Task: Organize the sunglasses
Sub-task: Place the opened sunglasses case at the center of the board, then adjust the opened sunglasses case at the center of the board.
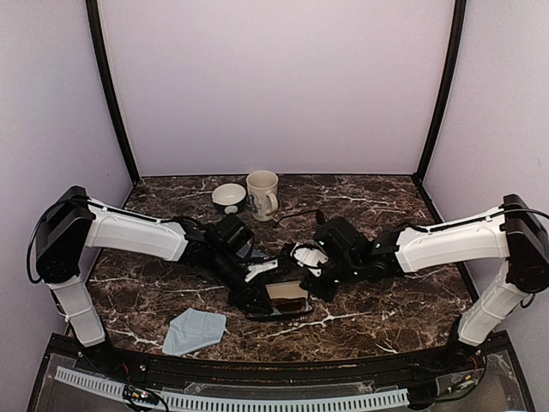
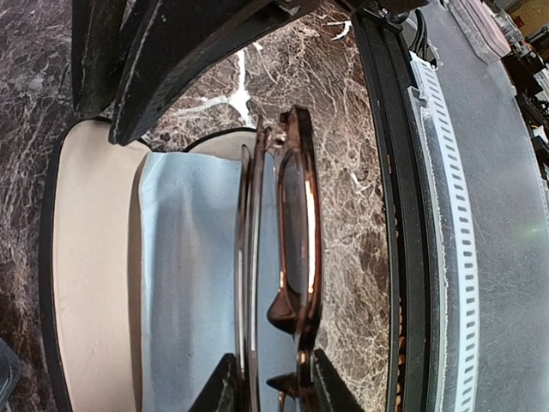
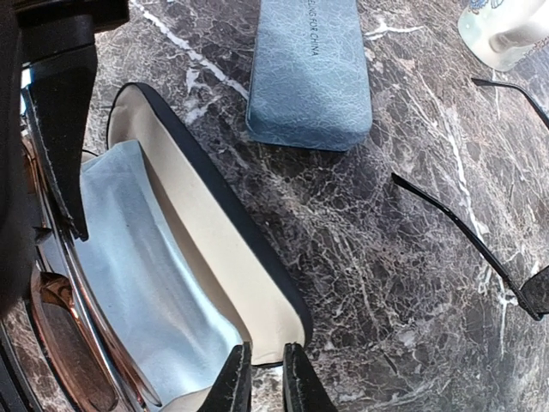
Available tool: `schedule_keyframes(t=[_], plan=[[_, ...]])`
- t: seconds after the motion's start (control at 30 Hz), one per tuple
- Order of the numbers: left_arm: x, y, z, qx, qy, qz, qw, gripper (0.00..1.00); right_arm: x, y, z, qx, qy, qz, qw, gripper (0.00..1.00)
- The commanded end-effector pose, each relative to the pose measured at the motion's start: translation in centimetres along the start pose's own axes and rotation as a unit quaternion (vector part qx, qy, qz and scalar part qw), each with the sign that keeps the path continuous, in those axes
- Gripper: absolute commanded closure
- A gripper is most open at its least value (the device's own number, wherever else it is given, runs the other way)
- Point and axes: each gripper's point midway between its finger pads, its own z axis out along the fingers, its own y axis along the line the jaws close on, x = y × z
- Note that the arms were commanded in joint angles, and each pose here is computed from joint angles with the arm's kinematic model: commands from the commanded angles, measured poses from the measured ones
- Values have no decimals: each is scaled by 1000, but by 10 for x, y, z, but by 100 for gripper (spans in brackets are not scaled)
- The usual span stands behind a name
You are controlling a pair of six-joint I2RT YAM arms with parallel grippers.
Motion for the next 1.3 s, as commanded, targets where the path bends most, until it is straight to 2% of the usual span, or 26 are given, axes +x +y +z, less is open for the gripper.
schedule_keyframes(t=[0.0, 0.47, 0.87, 1.27], plan=[[-14, -4, -13, -6, -29, 10, 1000, 76, -7, 11, -5, -18, -21, 7, 1000, 85], [-10, -1, -10, -10, -31, 2, 999, 76, 5, -4, -24, -17, -35, 142, 989, 68], [-10, 0, -11, -15, -34, 2, 999, 77, 22, 0, -26, -37, -9, 317, 948, 65], [-9, 3, -12, -27, -27, 0, 999, 77, 37, 12, -10, -63, 28, 375, 925, 65]])
